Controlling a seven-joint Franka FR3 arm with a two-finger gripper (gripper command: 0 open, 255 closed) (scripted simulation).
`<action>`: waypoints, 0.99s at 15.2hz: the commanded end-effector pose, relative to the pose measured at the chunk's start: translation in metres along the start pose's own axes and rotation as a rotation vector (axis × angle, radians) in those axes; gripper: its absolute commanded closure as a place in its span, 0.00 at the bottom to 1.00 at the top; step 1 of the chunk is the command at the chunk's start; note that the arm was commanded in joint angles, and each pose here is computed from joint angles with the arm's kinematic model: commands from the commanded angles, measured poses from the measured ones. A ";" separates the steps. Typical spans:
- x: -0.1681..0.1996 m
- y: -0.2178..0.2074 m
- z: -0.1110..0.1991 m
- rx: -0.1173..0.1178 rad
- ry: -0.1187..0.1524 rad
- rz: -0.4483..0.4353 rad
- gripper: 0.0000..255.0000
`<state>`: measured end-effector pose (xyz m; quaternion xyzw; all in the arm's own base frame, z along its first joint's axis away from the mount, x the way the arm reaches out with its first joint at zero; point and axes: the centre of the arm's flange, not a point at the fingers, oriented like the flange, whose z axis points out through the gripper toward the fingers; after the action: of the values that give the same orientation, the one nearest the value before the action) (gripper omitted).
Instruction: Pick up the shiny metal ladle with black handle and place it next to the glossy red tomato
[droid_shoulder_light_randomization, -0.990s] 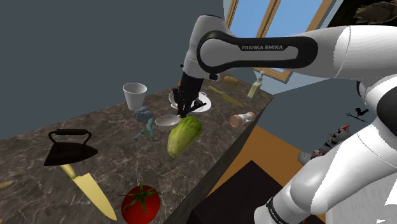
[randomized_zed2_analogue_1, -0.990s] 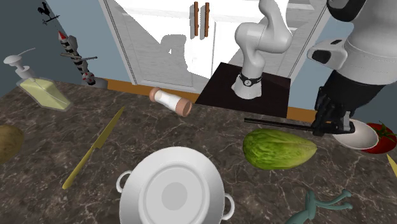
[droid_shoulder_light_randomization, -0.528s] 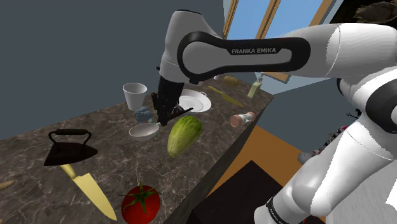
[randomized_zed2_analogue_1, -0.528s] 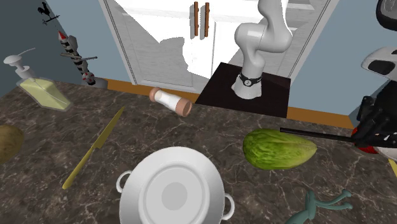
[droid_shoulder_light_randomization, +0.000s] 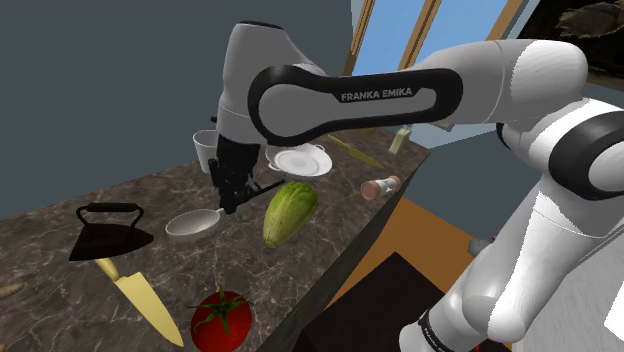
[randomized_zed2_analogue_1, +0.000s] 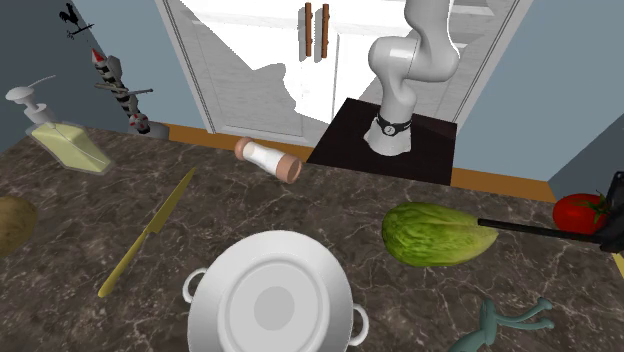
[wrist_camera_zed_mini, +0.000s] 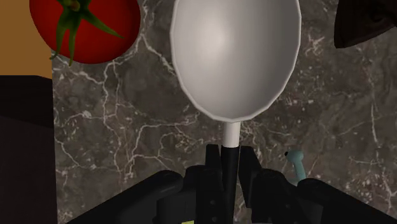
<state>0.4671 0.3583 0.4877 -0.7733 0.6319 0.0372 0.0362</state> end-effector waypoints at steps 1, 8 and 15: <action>0.001 -0.001 0.010 0.000 0.000 0.000 1.00; 0.004 0.000 0.046 0.000 0.000 0.000 1.00; 0.008 0.000 0.083 0.000 0.000 0.000 1.00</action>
<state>0.4678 0.3591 0.4091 -0.7732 0.6320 0.0370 0.0365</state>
